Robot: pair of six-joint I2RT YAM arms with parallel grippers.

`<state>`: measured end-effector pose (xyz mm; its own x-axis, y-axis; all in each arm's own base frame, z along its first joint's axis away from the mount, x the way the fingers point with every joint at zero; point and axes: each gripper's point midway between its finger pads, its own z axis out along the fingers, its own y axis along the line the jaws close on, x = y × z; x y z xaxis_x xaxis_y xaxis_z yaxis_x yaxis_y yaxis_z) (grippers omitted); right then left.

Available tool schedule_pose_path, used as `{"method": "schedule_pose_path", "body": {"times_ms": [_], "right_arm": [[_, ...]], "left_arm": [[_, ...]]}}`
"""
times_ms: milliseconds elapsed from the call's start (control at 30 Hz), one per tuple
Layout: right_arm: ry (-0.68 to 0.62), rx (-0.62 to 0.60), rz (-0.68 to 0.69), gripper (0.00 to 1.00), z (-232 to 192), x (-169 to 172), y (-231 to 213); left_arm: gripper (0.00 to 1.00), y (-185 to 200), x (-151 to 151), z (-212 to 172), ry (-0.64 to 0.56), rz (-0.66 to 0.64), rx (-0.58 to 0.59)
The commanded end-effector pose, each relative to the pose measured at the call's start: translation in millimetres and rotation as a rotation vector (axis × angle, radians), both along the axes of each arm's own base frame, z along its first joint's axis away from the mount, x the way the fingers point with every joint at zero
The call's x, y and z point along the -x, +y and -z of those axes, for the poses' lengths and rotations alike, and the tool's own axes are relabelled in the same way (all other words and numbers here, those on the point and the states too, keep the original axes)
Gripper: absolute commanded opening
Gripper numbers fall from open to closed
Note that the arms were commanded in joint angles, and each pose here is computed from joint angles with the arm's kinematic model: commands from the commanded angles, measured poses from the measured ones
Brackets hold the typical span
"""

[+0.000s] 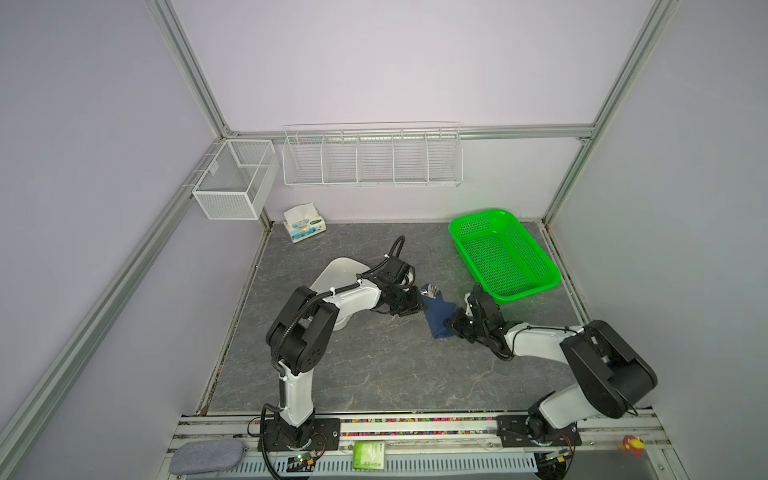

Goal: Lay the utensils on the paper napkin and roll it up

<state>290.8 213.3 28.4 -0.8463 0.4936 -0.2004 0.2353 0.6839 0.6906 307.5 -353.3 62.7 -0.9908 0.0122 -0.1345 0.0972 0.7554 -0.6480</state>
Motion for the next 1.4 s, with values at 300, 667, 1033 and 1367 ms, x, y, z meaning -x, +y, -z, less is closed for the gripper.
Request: {"method": "schedule_pose_path", "body": {"times_ms": [300, 667, 1033, 1367], "right_arm": [[0.114, 0.043, 0.082, 0.06, 34, 22, -24], [0.113, 0.041, 0.076, 0.06, 34, 23, -23], [0.086, 0.023, 0.062, 0.07, 25, 17, -18], [0.073, 0.024, 0.054, 0.07, 15, 11, -16]], "left_arm": [[0.40, -13, 3, 17, 0.054, -0.001, 0.016], [0.40, -25, 12, 37, 0.130, -0.007, 0.034], [0.35, -22, 14, 46, 0.142, -0.010, 0.006], [0.38, -4, 10, 21, 0.039, -0.041, -0.043]]}}
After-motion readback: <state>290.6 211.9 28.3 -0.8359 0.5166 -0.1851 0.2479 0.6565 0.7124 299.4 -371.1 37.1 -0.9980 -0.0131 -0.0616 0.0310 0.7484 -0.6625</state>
